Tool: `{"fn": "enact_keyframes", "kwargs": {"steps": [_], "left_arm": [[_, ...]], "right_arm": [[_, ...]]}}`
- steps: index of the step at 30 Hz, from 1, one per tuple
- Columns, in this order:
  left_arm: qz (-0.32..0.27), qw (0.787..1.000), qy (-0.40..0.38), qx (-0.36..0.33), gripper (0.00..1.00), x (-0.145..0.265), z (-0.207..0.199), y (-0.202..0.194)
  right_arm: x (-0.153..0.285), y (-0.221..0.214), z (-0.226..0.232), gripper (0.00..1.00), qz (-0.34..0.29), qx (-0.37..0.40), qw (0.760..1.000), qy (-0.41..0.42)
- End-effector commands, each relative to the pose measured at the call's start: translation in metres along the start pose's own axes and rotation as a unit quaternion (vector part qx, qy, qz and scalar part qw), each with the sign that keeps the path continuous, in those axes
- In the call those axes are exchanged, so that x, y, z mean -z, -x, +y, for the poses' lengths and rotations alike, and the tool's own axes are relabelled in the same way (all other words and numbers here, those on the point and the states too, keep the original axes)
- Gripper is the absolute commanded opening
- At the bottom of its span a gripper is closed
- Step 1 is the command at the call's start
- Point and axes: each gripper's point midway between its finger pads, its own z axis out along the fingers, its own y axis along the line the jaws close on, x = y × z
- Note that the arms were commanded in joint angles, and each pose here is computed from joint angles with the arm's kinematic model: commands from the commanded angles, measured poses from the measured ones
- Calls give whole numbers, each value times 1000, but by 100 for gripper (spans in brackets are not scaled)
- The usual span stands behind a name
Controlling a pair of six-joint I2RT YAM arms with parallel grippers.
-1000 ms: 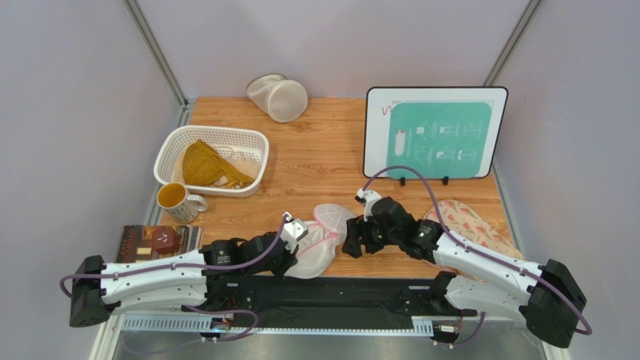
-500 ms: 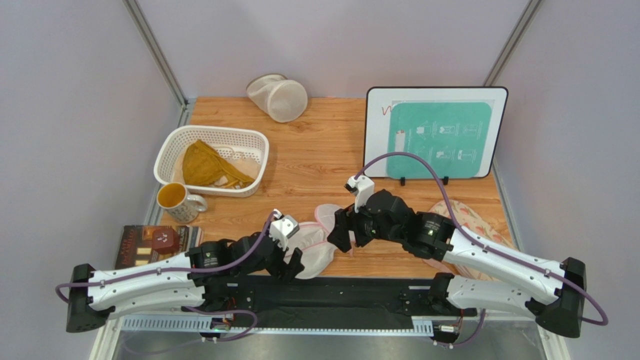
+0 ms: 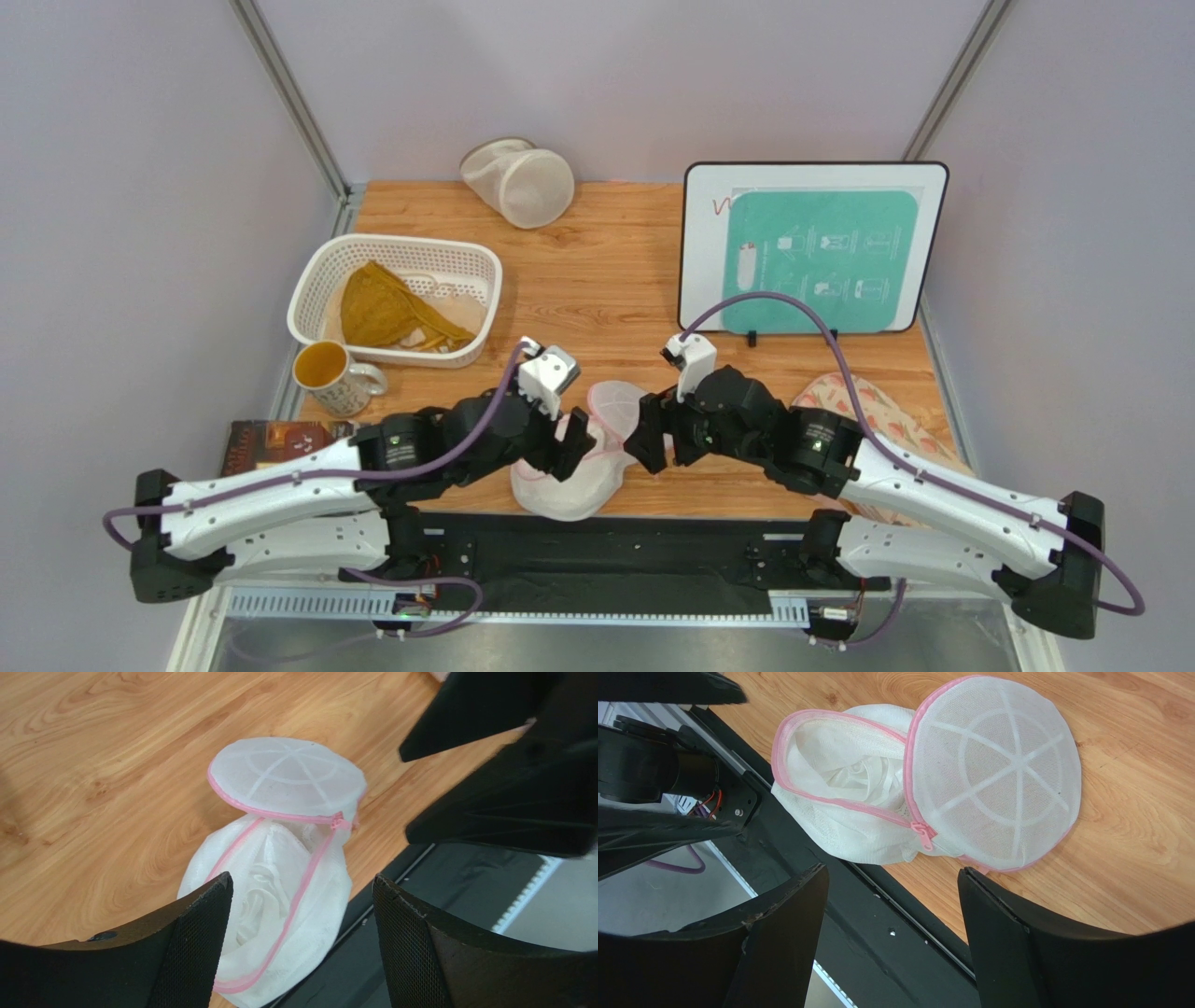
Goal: Unzip the laundry bag and remove the bra
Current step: Pick up the bra from the laundry bag.
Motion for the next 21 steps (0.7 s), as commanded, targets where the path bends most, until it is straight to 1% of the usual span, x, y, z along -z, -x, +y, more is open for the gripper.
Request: {"fn": "enact_keyframes", "kwargs": {"steps": [1,2,4,5,6,10,13,14,18,21], "left_arm": [[39,997,63,-9,76,-28,10,-9],[47,996,75,2,74,-36,14,-12],[48,996,70,26,70,-43,15,-10],[53,995,78,40,68,-48,23,-12],[51,995,68,57,66,-52,19,-10],[65,993,72,69,65,-64,18,-15],[86,991,69,78,60,-76,15,-27],[85,991,64,83,58,-78,12,-28],[91,988,67,101,53,-80,13,-40],[91,988,69,104,52,-81,15,-44]], "right_arm": [[8,2,-4,73,-28,-23,999,-1],[11,2,-3,73,-33,-28,999,4],[12,-6,-8,73,-27,-31,999,-1],[15,-5,-9,73,-31,-34,999,0],[16,-8,-10,73,-30,-37,999,-1],[20,-15,-17,73,-30,-40,999,-8],[22,-17,-19,73,-34,-45,998,-7],[22,-19,-20,73,-33,-46,998,-7],[24,-23,-23,73,-33,-49,998,-7],[25,-24,-24,73,-35,-50,998,-9]]}}
